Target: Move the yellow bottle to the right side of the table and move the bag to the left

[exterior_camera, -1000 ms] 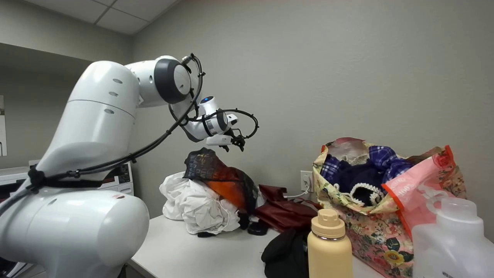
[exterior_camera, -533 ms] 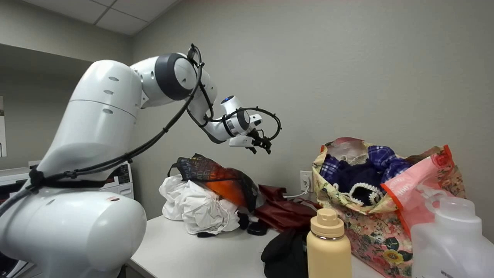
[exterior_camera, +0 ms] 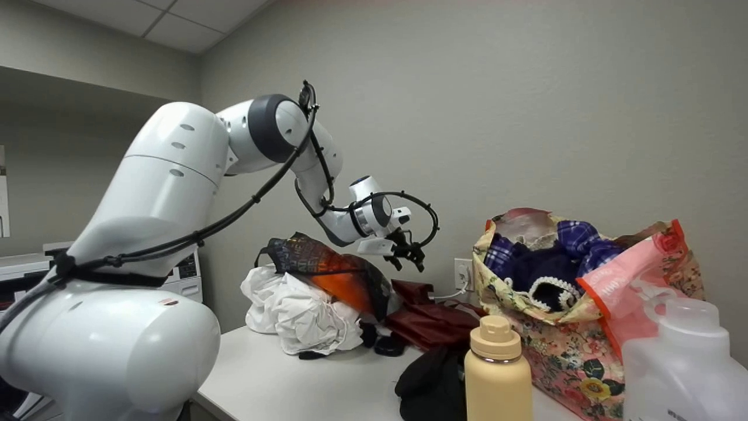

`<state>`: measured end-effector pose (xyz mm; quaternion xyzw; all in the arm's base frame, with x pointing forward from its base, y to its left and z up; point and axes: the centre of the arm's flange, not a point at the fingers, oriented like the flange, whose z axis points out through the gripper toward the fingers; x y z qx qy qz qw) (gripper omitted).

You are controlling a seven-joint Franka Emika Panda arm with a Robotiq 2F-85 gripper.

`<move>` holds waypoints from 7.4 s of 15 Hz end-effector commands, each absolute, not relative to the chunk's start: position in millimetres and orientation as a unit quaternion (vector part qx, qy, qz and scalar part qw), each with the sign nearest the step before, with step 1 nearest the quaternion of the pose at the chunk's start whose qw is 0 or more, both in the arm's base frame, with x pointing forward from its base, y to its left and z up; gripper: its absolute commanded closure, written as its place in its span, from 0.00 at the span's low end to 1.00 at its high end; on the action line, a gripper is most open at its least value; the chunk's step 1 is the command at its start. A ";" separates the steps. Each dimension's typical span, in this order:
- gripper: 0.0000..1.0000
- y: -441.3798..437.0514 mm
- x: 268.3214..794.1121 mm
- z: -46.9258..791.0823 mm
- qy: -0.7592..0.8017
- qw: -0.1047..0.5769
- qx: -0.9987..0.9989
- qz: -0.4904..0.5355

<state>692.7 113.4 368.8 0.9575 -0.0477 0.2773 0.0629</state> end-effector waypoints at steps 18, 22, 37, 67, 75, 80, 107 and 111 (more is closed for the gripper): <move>0.98 115.9 665.3 256.9 0.012 0.153 0.970 0.189; 0.97 116.7 666.7 261.6 0.027 0.155 0.968 0.193; 0.00 82.1 639.8 335.8 0.424 0.141 0.878 0.171; 0.95 75.6 651.8 336.0 0.218 0.270 0.891 0.293; 0.99 124.8 661.2 508.2 0.072 0.088 0.894 0.433; 0.99 186.2 646.4 628.1 0.085 0.032 0.842 0.533; 0.00 200.3 633.7 551.2 0.128 0.194 0.854 0.466; 0.00 137.2 634.5 538.5 0.094 0.205 0.884 0.409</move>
